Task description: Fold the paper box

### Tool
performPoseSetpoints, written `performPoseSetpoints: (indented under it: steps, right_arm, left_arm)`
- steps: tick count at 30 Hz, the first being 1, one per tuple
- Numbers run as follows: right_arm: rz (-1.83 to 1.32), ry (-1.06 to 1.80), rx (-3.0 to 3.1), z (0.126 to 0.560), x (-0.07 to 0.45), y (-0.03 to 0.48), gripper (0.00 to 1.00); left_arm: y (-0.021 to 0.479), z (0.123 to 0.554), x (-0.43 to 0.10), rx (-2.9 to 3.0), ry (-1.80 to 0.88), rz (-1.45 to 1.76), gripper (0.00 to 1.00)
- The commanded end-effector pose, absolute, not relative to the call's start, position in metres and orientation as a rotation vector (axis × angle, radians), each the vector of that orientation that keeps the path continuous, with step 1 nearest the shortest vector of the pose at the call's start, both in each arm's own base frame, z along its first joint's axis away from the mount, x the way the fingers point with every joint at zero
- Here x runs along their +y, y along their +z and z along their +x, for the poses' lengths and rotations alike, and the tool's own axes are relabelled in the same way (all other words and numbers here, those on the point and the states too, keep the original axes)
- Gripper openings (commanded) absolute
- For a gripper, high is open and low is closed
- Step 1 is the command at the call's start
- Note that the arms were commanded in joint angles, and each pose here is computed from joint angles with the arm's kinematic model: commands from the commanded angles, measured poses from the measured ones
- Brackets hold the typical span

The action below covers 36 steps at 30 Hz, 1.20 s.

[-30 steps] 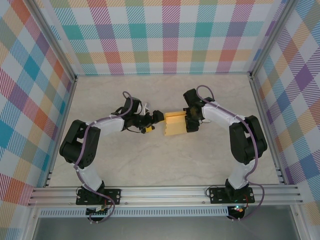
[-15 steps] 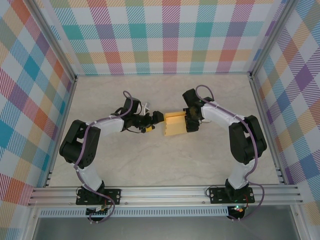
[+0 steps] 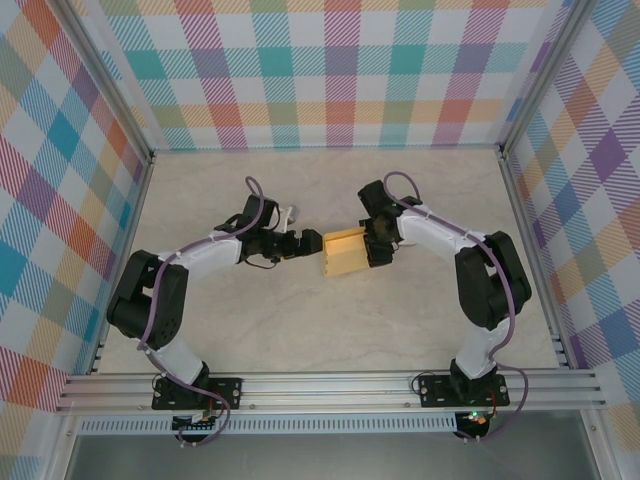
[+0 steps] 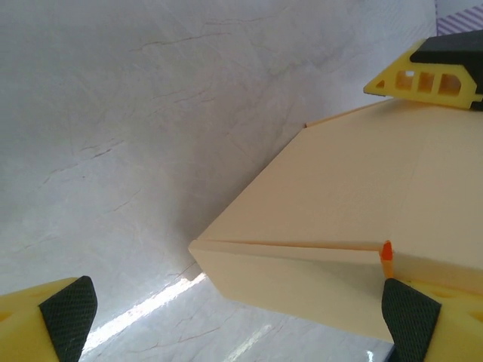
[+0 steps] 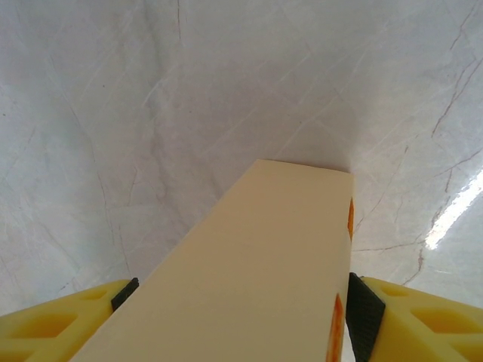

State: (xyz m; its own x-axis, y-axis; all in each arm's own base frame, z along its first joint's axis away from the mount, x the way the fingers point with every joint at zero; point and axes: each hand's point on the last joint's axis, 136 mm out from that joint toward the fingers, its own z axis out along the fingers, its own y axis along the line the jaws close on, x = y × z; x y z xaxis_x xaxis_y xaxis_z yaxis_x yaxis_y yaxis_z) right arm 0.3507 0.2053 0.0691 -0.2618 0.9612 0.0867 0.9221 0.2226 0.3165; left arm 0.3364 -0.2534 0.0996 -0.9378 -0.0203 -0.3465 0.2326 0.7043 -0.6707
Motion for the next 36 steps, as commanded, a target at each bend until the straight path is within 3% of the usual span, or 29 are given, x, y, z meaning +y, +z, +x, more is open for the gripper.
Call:
performPoseSetpoints:
  steps: [1,15,22,36]
  right_arm:
    - [1.834,0.357,2.489,0.324,0.215,0.045,0.72]
    - [1.837,0.369,2.476,0.326,0.215,0.048,0.72]
    - [1.832,0.376,2.480,0.327,0.217,0.049,0.73]
    - [1.844,0.359,2.471,0.325,0.214,0.047,0.73]
  left_arm:
    - [0.122,0.335,-0.261,2.515,-1.073,0.300,1.00]
    - [0.149,0.333,-0.257,2.438,-1.159,0.303,1.00]
    - [0.136,0.328,-0.265,2.470,-1.242,0.309,1.00]
    - [0.140,0.333,-0.228,2.457,-1.125,0.207,1.00]
